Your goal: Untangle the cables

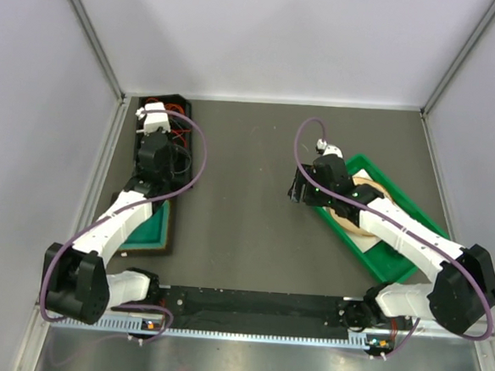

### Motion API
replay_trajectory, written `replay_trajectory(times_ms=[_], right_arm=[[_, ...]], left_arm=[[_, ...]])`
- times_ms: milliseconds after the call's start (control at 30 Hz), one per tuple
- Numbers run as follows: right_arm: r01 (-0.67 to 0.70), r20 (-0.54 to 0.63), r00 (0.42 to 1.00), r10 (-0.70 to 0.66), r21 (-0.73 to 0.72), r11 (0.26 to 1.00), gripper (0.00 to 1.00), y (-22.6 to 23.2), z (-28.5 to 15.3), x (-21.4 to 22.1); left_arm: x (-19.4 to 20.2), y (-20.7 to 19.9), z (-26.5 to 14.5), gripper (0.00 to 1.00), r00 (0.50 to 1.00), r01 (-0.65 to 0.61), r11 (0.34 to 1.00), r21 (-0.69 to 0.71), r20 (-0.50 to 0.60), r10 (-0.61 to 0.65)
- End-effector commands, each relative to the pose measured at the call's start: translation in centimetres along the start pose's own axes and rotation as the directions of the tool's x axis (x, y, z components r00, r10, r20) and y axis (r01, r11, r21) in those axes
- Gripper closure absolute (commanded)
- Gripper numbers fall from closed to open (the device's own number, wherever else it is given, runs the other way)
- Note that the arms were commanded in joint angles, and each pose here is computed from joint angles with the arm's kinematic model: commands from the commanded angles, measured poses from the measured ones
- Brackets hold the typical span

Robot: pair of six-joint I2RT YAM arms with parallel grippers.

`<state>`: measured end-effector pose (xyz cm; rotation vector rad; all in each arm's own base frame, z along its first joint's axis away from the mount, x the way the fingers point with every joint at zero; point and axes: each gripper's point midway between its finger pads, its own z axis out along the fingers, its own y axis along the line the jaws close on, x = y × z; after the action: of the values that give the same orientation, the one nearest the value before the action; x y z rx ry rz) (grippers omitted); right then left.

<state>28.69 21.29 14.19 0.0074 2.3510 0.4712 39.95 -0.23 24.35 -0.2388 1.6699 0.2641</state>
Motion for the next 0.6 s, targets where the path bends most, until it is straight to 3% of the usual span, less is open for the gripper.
replay_trajectory(times_ms=[0,267,567], right_arm=[[0.0,0.031,1.0,0.0,-0.027,1.0,0.32,0.9,0.1,-0.8],[-0.003,0.033,0.999,0.004,-0.027,1.0,0.32,0.7,0.0,-0.6],[0.0,0.031,1.0,0.001,-0.036,0.999,0.32,0.9,0.0,-0.6]], left_arm=[[-6.8,0.4,0.1,1.0,0.978,0.032,0.999,0.009,0.206,-0.034],[-0.5,2.4,1.5,1.0,0.989,0.01,0.999,-0.052,0.15,-0.002],[4.4,4.4,0.0,1.0,0.993,0.097,0.985,-0.141,0.082,-0.086]])
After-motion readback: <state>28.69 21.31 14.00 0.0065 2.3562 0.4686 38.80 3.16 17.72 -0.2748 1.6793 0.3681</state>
